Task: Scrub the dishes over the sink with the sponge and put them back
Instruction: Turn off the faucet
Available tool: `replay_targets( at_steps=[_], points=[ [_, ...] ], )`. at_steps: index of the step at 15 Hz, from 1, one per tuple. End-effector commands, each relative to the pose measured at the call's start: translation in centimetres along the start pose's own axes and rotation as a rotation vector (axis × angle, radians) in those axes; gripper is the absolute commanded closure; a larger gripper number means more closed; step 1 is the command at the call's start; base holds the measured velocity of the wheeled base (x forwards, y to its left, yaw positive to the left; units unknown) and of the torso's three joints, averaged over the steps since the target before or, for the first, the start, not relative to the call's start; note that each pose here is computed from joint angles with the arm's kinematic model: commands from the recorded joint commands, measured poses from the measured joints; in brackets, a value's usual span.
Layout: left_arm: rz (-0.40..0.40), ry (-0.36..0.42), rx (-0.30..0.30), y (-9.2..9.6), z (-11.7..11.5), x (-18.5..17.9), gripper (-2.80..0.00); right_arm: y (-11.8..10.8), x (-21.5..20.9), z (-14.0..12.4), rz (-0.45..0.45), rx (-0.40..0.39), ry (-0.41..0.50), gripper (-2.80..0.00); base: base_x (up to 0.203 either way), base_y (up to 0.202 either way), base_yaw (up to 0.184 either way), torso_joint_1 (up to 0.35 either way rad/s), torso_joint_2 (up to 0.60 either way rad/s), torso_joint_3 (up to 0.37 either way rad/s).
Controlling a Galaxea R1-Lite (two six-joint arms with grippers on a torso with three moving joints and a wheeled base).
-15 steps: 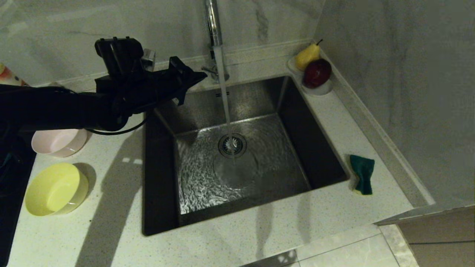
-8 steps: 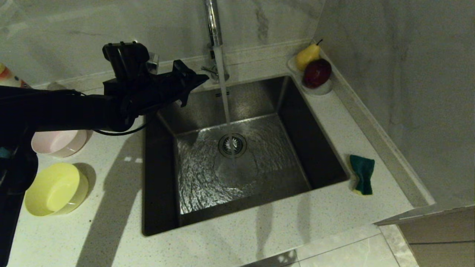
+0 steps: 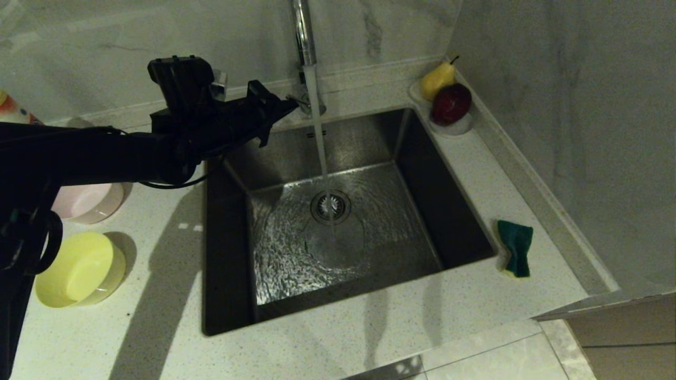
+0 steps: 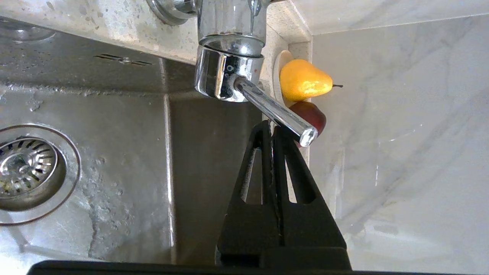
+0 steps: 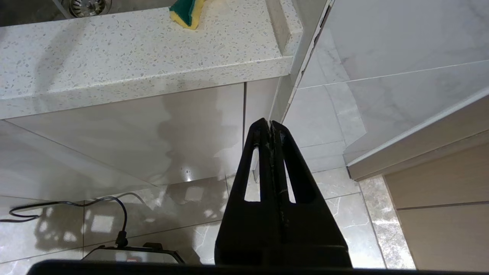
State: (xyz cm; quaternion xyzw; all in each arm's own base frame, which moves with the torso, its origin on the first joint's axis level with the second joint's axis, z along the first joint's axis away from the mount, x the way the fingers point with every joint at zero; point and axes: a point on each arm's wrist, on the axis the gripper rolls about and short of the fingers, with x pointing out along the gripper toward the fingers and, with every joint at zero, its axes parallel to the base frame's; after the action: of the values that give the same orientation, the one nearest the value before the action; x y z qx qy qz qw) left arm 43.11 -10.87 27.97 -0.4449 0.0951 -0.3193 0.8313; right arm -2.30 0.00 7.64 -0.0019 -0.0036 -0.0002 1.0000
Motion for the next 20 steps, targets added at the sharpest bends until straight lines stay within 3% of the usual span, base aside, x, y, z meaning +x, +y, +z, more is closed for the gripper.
replay_targets(
  at_steps=[1,20],
  points=[
    [-0.006,-0.002,-0.003,-0.3,0.1,-0.2,0.0,0.0,0.0,0.0,0.0,-0.001,0.001,0.0,0.0,0.0,0.0,0.0,0.0,0.0],
    [-0.02,-0.088,0.023,-0.5,1.9,0.7,0.0,0.0,0.0,0.0,0.0,-0.001,0.001,0.0,0.0,0.0,0.0,0.0,0.0,0.0]
  ],
)
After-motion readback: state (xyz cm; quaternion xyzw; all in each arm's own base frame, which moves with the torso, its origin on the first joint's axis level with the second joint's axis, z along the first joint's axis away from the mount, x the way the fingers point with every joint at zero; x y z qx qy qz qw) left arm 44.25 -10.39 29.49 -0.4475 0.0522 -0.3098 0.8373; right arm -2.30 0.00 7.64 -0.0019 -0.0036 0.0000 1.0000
